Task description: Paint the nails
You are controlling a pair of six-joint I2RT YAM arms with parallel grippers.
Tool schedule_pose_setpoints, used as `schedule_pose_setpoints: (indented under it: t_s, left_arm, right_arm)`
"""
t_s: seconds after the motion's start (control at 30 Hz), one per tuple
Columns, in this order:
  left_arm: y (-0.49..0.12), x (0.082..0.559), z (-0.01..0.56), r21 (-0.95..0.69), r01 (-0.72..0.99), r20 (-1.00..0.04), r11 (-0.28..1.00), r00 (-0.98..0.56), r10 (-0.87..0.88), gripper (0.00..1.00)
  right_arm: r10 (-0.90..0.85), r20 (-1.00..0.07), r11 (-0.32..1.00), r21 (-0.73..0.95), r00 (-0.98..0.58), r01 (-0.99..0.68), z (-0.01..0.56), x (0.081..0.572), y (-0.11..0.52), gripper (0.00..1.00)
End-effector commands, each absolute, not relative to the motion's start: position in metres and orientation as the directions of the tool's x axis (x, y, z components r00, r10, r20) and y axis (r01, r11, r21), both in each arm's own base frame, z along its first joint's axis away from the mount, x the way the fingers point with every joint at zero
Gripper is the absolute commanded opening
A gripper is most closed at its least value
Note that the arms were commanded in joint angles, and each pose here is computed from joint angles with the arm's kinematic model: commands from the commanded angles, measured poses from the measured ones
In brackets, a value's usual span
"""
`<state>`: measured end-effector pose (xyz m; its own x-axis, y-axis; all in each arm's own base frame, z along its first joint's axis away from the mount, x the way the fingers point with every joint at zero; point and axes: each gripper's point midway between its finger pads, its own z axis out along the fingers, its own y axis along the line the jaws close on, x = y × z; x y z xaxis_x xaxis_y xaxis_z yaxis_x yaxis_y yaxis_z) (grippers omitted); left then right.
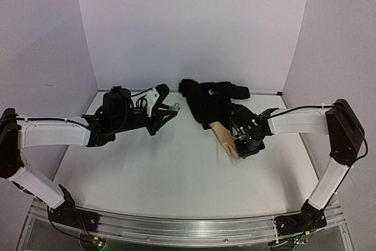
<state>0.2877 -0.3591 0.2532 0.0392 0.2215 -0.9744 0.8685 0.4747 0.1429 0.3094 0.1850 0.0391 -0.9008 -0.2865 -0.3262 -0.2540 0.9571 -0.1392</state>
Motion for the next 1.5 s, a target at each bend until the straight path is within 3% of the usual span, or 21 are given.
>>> schedule_pose_setpoints:
  t_s: [0.0,1.1,1.47]
  left_arm:
    - [-0.354,0.287,0.282,0.174,0.855,-0.981,0.489,0.104,0.166,0.0]
    - [-0.354,0.286,0.281,0.17,0.857,-0.981,0.487,0.101,0.166,0.0]
    - [-0.353,0.285,0.281,0.17,0.856,-0.981,0.488,0.1,0.166,0.0]
  right_arm:
    - [-0.288,-0.346,0.956,-0.15,-0.893,-0.251,0.042,0.319,0.19,0.0]
    - [-0.248,-0.316,0.968,-0.13,-0.916,-0.217,0.037,0.3,0.18,0.0]
    - [-0.21,-0.417,0.978,-0.079,-0.884,-0.195,0.08,0.297,0.179,0.0]
